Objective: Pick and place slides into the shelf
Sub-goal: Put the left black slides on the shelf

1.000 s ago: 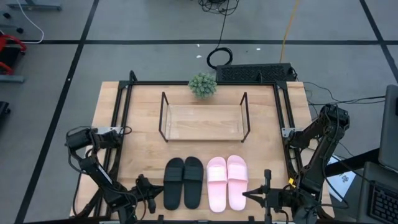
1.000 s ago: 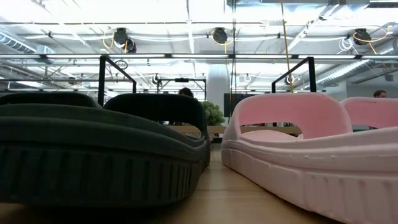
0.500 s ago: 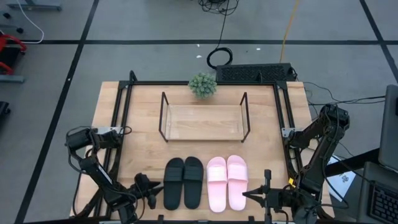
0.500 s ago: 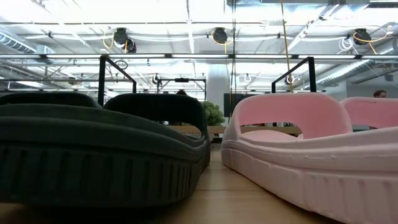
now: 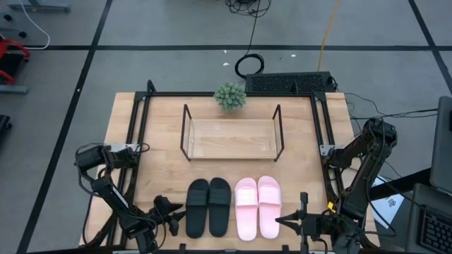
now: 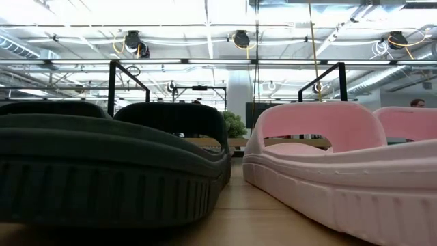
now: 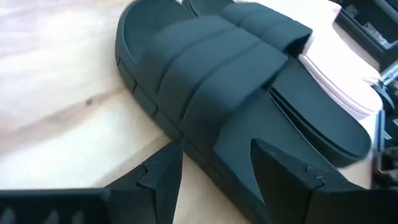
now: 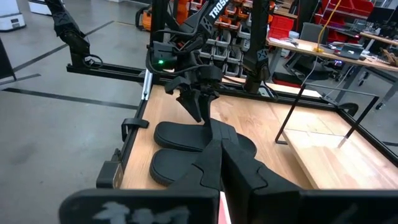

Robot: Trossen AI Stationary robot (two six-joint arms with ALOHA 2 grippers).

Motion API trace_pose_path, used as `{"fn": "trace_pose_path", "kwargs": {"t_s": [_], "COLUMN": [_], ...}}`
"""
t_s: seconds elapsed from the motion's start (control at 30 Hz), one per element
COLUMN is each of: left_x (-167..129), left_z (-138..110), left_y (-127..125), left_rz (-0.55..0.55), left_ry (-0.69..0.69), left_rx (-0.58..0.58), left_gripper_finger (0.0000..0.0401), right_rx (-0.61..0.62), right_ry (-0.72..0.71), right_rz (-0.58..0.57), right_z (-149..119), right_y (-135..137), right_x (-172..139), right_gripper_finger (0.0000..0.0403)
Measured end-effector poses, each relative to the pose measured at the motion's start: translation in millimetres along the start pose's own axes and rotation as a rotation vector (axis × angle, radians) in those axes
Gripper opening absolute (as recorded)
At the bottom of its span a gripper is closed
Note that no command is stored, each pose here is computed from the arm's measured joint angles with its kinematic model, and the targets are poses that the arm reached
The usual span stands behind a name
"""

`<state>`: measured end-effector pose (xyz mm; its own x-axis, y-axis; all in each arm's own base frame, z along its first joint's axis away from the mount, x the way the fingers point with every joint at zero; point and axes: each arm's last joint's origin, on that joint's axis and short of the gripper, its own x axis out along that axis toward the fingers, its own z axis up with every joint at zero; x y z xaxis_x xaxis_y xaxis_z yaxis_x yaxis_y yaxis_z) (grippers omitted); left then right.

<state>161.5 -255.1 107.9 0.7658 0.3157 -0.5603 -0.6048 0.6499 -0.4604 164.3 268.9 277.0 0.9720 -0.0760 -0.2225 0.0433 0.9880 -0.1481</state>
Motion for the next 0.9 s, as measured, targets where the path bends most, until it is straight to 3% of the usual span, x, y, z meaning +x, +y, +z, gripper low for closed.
{"fn": "trace_pose_path", "kwargs": {"t_s": [0.23, 0.5, 0.9], "left_x": [13, 23, 39], "left_z": [10, 18, 31], "left_y": [0, 2, 1], "left_rz": [0.051, 0.115, 0.167], "left_ry": [-0.027, -0.029, -0.054], "left_rx": [0.047, 0.056, 0.046], "left_gripper_finger": [0.0193, 0.0185, 0.0095], "right_rx": [0.002, 0.007, 0.025], "right_ry": [-0.001, 0.028, 0.037], "right_rz": [0.000, -0.011, -0.018], "right_z": [-2, -25, -34], "right_y": [0, -4, -5], "right_x": [0, 3, 3], "right_gripper_finger": [0.0000, 0.0000, 0.0000]}}
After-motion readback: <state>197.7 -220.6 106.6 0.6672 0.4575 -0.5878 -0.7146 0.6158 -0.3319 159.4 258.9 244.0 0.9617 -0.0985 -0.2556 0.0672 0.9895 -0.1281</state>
